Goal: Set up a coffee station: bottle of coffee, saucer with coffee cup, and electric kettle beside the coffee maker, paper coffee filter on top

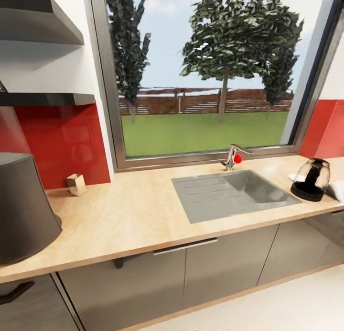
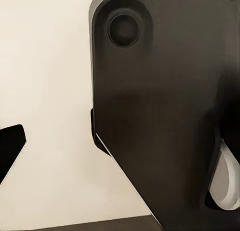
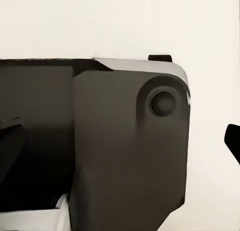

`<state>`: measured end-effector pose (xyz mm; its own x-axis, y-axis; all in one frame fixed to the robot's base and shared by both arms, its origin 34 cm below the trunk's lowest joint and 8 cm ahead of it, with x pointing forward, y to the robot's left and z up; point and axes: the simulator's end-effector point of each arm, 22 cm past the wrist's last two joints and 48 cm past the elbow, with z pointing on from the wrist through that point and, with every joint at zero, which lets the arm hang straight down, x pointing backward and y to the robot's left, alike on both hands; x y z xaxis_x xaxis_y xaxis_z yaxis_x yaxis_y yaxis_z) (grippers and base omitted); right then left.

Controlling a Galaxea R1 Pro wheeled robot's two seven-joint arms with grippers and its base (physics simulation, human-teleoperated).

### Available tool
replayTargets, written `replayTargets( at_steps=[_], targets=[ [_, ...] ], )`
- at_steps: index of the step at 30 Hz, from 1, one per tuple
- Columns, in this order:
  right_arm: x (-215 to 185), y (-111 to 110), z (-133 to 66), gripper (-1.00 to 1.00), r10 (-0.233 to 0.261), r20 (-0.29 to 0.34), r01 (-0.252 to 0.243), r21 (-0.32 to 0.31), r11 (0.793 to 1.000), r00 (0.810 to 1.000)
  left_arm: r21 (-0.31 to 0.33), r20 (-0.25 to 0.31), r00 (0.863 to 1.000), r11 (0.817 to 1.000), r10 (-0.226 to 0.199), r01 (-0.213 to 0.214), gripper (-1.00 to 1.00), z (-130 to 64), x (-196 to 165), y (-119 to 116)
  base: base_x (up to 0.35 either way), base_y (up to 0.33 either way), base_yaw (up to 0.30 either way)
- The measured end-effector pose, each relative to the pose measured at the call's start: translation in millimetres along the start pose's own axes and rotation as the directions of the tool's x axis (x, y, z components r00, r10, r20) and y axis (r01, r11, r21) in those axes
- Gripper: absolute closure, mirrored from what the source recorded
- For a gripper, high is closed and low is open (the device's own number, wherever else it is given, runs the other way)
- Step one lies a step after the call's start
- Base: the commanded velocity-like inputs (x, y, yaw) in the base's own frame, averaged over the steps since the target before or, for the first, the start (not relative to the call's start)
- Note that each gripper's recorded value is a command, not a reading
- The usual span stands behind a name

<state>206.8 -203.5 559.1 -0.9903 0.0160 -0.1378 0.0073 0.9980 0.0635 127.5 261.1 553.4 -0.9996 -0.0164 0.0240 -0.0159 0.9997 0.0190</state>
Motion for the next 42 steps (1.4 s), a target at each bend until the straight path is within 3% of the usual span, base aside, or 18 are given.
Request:
replayTargets(
  at_steps=[8,42],
  targets=[
    [-21.4,0.7,-9.8,-1.00,-0.001,0.046,0.001,-0.001,1.000,0.999,0.001,-0.001,1.000,1.000,0.000,0.000,-1.00,-9.1,1.9,-0.7,0.000,0.000,-0.265],
    [-15.5,3.0,-44.1,-1.00,-0.002,0.045,0.002,0.000,1.000,0.999,0.001,-0.010,1.000,1.000,-0.002,0.002,-1.00,-42.2,16.0,-0.6,0.000,0.000,-0.266]
  ],
)
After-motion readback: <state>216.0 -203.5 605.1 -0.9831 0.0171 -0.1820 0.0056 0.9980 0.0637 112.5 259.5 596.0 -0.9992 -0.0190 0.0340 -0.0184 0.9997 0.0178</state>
